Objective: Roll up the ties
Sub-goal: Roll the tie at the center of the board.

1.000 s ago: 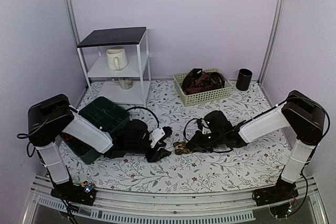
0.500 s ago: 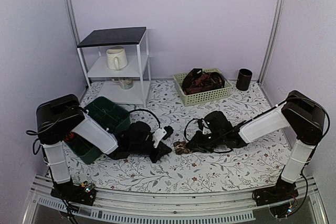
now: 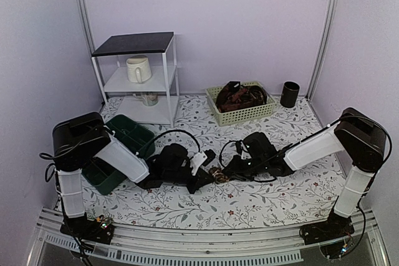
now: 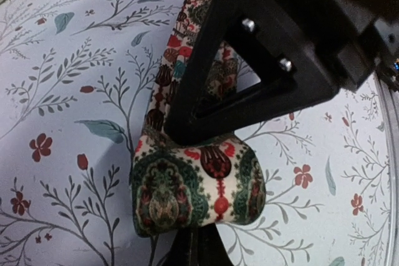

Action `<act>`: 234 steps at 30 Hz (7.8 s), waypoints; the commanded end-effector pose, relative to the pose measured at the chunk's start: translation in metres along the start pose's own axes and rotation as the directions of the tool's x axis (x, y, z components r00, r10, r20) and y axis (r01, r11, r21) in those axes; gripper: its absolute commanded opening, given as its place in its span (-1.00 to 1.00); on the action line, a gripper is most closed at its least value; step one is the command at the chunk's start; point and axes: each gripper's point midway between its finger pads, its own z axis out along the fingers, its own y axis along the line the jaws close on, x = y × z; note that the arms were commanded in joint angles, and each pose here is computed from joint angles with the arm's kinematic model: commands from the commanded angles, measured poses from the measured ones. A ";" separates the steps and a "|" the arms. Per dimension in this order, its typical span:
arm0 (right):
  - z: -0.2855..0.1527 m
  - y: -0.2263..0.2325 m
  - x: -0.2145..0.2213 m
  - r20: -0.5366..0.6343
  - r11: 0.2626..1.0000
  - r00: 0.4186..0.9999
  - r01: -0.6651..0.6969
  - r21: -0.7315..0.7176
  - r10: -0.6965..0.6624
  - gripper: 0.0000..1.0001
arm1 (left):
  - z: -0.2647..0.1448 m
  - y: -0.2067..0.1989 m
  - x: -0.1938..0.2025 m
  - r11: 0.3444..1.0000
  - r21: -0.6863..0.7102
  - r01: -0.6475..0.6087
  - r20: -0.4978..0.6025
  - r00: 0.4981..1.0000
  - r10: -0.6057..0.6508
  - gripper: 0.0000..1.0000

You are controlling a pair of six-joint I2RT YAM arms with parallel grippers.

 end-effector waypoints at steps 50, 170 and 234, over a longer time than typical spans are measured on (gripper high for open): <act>-0.021 -0.004 -0.001 0.086 0.996 0.994 0.055 0.073 -0.061 -0.84 | 0.016 -0.011 -0.023 0.999 0.045 -0.029 -0.006 1.000 0.029 -1.00; -0.007 -0.002 0.015 -0.024 0.992 0.994 -0.109 -0.069 0.108 -0.45 | -0.028 0.013 -0.030 0.985 -0.151 -0.084 0.049 0.995 0.093 -0.04; 0.014 0.020 0.015 -0.063 0.995 0.995 0.082 0.061 -0.079 -0.47 | -0.010 0.005 -0.001 0.986 -0.007 0.168 -0.006 0.986 -0.168 -1.00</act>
